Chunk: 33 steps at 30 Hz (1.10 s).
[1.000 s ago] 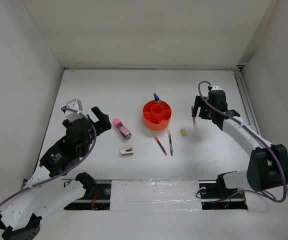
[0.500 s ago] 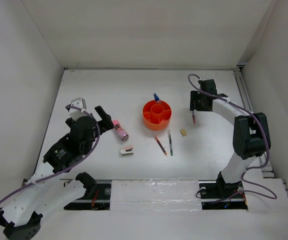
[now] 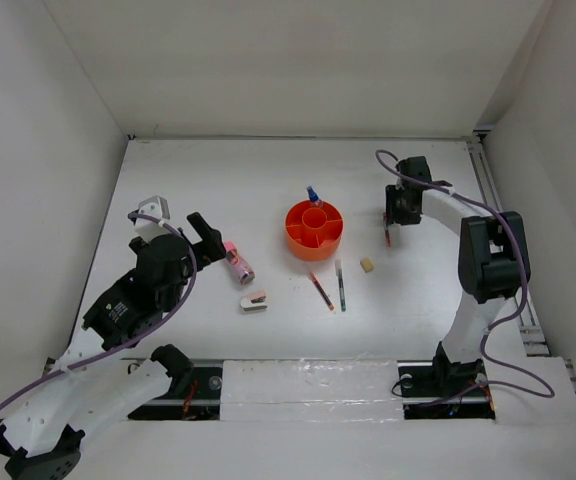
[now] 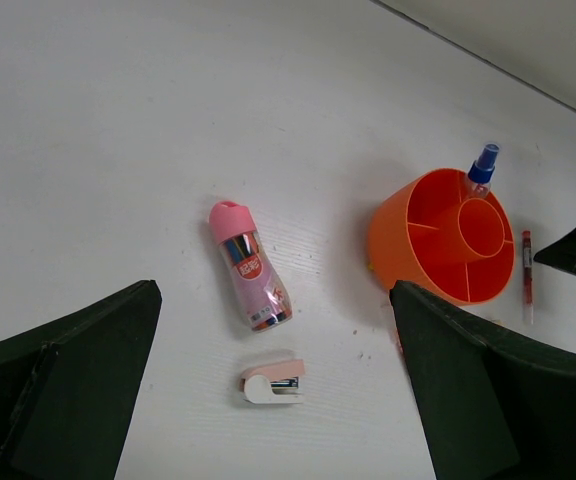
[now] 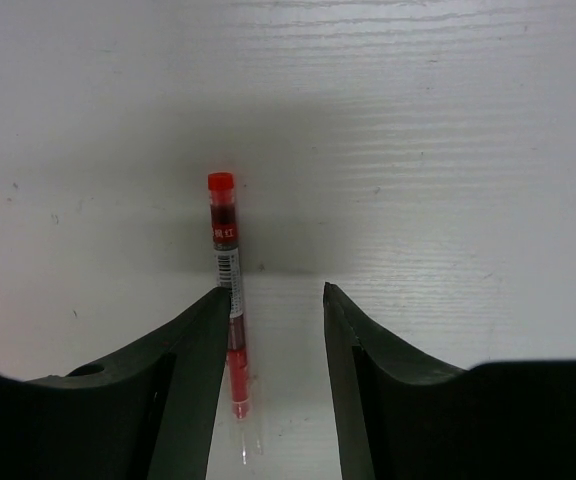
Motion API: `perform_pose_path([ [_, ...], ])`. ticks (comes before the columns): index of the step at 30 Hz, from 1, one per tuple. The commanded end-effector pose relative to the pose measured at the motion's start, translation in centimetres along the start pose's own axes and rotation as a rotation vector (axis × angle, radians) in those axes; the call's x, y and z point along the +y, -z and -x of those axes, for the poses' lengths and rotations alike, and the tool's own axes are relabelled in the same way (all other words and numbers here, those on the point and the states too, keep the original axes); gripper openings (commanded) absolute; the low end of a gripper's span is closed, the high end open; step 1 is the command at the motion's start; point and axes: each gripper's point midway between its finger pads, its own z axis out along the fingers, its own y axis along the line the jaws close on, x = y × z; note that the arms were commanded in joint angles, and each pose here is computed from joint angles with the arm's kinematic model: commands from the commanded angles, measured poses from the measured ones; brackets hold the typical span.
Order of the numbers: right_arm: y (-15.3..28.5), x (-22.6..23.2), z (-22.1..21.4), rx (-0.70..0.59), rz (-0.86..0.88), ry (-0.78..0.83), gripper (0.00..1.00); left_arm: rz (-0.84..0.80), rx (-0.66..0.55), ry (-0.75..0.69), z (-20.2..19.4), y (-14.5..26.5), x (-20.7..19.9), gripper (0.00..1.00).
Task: Sort the stationery into containers
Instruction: Pick up the pen from the center of the board.
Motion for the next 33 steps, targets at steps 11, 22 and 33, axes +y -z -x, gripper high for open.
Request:
perform_pose_path([
  [11,1.6,1.8,-0.8,-0.021,-0.002,0.064,0.48,-0.019,-0.022,0.017,0.7,0.3,-0.3,0.99],
  [22,1.5,1.8,-2.2,-0.004,-0.011,0.064,0.45,-0.024,-0.028,0.022,0.9,0.4,-0.3,0.99],
  [33,-0.3,1.8,-0.3,0.022,-0.023,0.068,0.47,-0.028,-0.034,0.028,1.0,0.6,-0.3,0.99],
])
